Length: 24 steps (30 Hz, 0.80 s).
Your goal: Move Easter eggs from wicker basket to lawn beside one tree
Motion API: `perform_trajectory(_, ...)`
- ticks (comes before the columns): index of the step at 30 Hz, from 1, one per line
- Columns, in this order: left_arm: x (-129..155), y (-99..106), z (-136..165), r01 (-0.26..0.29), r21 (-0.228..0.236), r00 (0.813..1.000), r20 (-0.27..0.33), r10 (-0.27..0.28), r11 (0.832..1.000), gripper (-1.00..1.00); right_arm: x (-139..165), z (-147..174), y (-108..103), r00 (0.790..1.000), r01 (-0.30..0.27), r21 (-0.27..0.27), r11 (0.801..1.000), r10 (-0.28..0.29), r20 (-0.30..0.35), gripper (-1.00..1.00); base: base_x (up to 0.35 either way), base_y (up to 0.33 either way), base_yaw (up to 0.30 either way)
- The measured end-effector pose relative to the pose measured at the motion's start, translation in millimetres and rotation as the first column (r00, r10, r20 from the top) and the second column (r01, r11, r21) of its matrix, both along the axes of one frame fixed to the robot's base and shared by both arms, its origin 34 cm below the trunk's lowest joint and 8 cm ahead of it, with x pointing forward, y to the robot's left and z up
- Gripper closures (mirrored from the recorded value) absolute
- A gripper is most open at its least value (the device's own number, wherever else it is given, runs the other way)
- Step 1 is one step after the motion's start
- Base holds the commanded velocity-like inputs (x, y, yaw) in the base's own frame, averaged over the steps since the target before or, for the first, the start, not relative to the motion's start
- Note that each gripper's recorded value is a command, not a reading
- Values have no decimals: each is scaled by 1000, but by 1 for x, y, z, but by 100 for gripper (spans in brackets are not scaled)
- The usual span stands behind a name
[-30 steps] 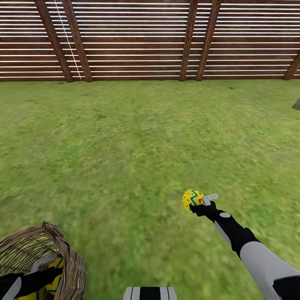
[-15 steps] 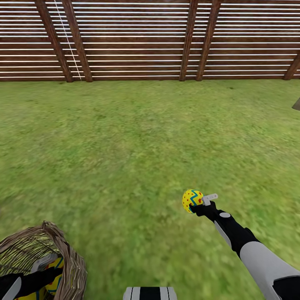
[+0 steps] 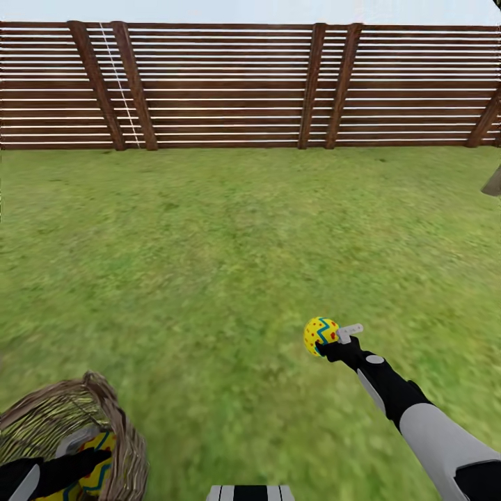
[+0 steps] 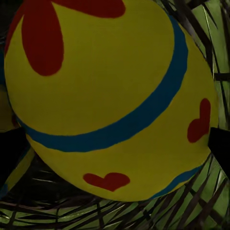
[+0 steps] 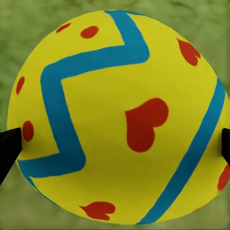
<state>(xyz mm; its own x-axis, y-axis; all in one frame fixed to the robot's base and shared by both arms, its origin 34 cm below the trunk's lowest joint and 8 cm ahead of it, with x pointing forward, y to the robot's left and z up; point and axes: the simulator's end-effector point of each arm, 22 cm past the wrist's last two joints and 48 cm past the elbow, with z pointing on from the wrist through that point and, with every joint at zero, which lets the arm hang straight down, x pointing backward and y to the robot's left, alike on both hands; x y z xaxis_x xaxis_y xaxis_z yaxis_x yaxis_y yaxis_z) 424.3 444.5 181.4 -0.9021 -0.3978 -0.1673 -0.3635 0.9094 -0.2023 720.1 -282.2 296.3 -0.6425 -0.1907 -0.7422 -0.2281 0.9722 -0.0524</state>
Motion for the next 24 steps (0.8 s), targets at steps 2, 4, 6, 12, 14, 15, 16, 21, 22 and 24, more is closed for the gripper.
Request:
perform_trajectory(2, 3, 0, 3, -4, -1, 1000, 11, 4, 1000, 100, 2, 5, 5, 1000, -3, 6, 1000, 3, 8, 100, -274, 88, 0)
perform_trajectory(4, 7, -1, 7, -14, -10, 1000, 23, 15, 1000, 100, 3, 10, 6, 1000, -4, 7, 1000, 4, 16, 100, -314, 165, 0)
perform_trajectory(6, 9, 0, 9, -6, -3, 1000, 28, 6, 1000, 100, 5, 15, 6, 1000, -5, 7, 1000, 4, 23, 100, -315, 187, 0)
perform_trajectory(12, 12, 8, 16, -14, 36, 999, 34, 13, 999, 100, 9, 32, 8, 999, -6, 8, 1000, 6, 48, 100, -302, 188, 0)
perform_trajectory(14, 14, 8, 19, -13, 38, 999, 41, 11, 999, 100, 8, 34, 8, 999, -5, 7, 1000, 5, 47, 100, -145, 106, 0)
perform_trajectory(15, 16, 7, 21, -16, 35, 999, 46, 14, 999, 100, 6, 34, 10, 999, -17, -1, 1000, 17, 45, 100, -61, 35, 0)
perform_trajectory(16, 17, 7, 22, -15, 35, 999, 50, 13, 999, 100, 5, 35, 14, 998, -33, -11, 999, 34, 44, 100, -20, 12, 0)
perform_trajectory(21, 23, 3, 29, -10, 32, 998, 70, 8, 999, 100, 7, 46, 18, 997, -50, -21, 999, 51, 60, 100, -2, 1, 0)
perform_trajectory(22, 24, 2, 30, -10, 32, 997, 74, 8, 999, 100, 7, 49, 18, 997, -49, -21, 999, 51, 64, 100, 0, 0, 0)
perform_trajectory(24, 27, 2, 34, -9, 31, 997, 83, 6, 999, 100, 8, 55, 18, 996, -49, -22, 999, 51, 73, 100, 0, 0, 0)
